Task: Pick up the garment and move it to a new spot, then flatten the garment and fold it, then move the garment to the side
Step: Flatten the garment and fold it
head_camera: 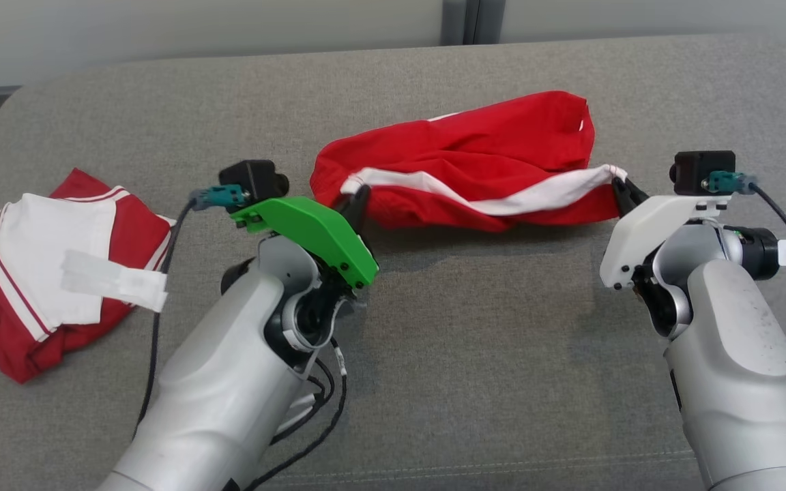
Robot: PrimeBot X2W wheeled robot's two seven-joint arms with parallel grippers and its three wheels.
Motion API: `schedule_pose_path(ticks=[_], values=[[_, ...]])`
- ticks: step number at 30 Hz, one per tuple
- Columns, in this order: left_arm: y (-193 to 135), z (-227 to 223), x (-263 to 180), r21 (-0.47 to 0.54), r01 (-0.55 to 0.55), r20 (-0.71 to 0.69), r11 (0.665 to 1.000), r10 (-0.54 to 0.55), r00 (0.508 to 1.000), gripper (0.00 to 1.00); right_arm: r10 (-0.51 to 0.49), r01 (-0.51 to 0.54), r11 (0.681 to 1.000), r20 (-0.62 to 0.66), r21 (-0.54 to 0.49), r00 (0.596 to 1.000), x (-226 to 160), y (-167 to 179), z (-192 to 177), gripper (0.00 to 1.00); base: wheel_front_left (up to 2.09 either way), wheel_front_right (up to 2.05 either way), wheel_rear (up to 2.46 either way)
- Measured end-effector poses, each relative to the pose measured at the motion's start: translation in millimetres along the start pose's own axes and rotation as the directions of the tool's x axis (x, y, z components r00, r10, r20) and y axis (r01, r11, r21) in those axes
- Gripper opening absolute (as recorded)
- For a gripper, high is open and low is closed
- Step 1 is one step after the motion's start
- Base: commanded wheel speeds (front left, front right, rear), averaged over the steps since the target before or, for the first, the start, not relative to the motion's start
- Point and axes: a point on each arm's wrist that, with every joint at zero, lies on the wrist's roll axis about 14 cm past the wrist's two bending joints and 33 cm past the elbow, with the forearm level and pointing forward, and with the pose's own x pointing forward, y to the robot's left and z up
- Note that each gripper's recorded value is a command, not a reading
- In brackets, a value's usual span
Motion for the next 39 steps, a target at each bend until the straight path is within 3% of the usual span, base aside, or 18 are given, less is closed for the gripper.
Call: schedule_pose_path(ticks=[7, 14, 21, 28, 32, 35, 39], values=[[-20.2, 84.3, -25.0, 0.034, 0.046, 0.313, 0.998, -0.054, 0.948, 0.0, 0.079, -0.11, 0.983, 0.2, 0.147, 0.977, -21.7, 20.4, 68.4, 0.0, 0.0, 0.0, 0.0], [-45.1, 143.9, -37.6, 0.115, 0.059, 0.489, 0.992, -0.108, 0.865, 0.0, 0.184, -0.257, 0.95, 0.347, 0.179, 0.92, -37.4, 49.1, 133.2, 0.0, 0.0, 0.0, 0.0], [-41.5, 174.6, -11.9, 0.154, 0.021, 0.539, 0.988, -0.102, 0.836, 0.0, 0.233, -0.32, 0.918, 0.337, 0.232, 0.912, -6.0, 60.3, 158.8, 0.0, 0.0, 0.0, 0.0], [-57.8, 218.2, 21.4, 0.259, 0.032, 0.597, 0.965, -0.186, 0.78, 0.0, 0.192, -0.335, 0.905, 0.453, 0.261, 0.871, 35.3, 54.1, 214.9, 0.0, 0.0, 0.0, 0.0], [-66.6, 242.5, 44.2, 0.285, 0.079, 0.632, 0.955, -0.249, 0.734, 0.0, 0.103, -0.303, 0.915, 0.572, 0.266, 0.814, 61.4, 37.6, 255.5, 0.0, 0.0, 0.0, 0.0], [-71.5, 257.4, 60.0, 0.353, 0.089, 0.641, 0.931, -0.31, 0.702, 0.0, 0.041, -0.288, 0.919, 0.664, 0.268, 0.747, 75.6, 27.6, 284.0, 0.0, 0.0, 0.0, 0.0], [-73.5, 290.3, 61.6, 0.387, 0.081, 0.717, 0.918, -0.355, 0.6, 0.0, 0.031, -0.271, 0.936, 0.717, 0.223, 0.697, 94.6, 27.5, 306.5, 0.0, 0.0, 0.0, 0.0]])
